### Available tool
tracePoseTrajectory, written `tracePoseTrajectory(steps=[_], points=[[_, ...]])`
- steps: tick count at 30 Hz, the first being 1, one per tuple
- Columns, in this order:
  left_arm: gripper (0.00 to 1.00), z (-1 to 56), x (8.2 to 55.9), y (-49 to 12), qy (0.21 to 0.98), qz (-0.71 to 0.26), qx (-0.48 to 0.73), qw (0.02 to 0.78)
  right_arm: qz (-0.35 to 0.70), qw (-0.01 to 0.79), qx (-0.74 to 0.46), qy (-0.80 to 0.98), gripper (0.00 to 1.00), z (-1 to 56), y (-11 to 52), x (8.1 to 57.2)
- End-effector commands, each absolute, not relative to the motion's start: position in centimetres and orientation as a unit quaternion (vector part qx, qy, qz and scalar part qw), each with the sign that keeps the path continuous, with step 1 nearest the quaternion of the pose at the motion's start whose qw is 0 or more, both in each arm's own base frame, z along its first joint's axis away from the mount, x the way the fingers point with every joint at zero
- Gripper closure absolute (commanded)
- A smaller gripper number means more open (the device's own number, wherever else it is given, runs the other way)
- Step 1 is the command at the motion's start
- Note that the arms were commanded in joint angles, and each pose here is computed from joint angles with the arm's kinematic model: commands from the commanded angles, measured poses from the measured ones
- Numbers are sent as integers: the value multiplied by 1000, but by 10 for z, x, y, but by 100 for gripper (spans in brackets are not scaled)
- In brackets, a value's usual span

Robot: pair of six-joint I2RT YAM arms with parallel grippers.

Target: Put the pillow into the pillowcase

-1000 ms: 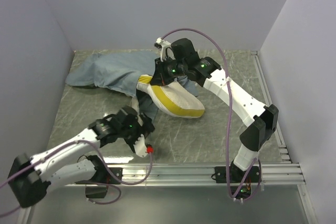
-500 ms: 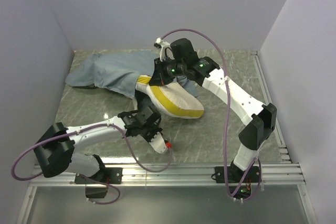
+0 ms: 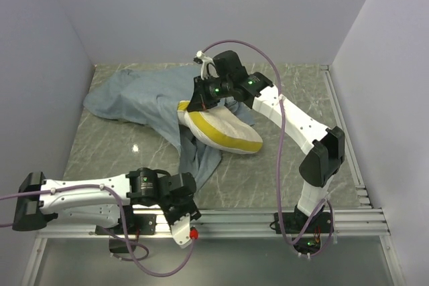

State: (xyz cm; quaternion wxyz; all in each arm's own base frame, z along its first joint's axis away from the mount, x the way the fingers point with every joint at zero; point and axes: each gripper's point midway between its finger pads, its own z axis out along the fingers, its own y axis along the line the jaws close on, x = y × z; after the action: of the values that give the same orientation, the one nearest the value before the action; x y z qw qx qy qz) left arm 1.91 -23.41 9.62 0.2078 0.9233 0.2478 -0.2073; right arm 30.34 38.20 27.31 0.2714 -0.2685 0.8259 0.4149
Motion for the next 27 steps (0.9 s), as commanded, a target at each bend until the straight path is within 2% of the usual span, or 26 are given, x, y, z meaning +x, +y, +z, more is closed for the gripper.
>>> tracePoseTrajectory(steps=[1,2,5,8,10,11,12,14,20,24,27], points=[[43,102,8,-213,275,-225,914,194,446,322,-263,792,100,309,389,322],[35,110,9,-217,279,-228,908,213,450,319,-260,793,100,310,390,321],[24,149,20,-245,326,-242,859,312,464,309,-258,789,100,311,393,318],[20,170,49,-278,410,-229,790,394,475,304,-257,785,100,316,397,316],[21,153,67,-293,480,-206,760,386,477,303,-257,784,100,317,398,315],[19,153,85,-303,508,-177,736,411,477,304,-257,784,100,317,397,314],[18,132,97,-307,536,-147,729,400,477,305,-257,783,100,318,397,313],[18,124,124,-309,580,-93,689,424,472,306,-258,786,100,314,395,314],[21,84,168,-306,636,-13,643,427,468,291,-258,794,100,299,393,309],[24,58,199,-289,679,20,618,395,465,289,-255,797,100,292,390,307],[27,37,205,-280,692,36,621,366,465,282,-255,799,100,286,391,305]])
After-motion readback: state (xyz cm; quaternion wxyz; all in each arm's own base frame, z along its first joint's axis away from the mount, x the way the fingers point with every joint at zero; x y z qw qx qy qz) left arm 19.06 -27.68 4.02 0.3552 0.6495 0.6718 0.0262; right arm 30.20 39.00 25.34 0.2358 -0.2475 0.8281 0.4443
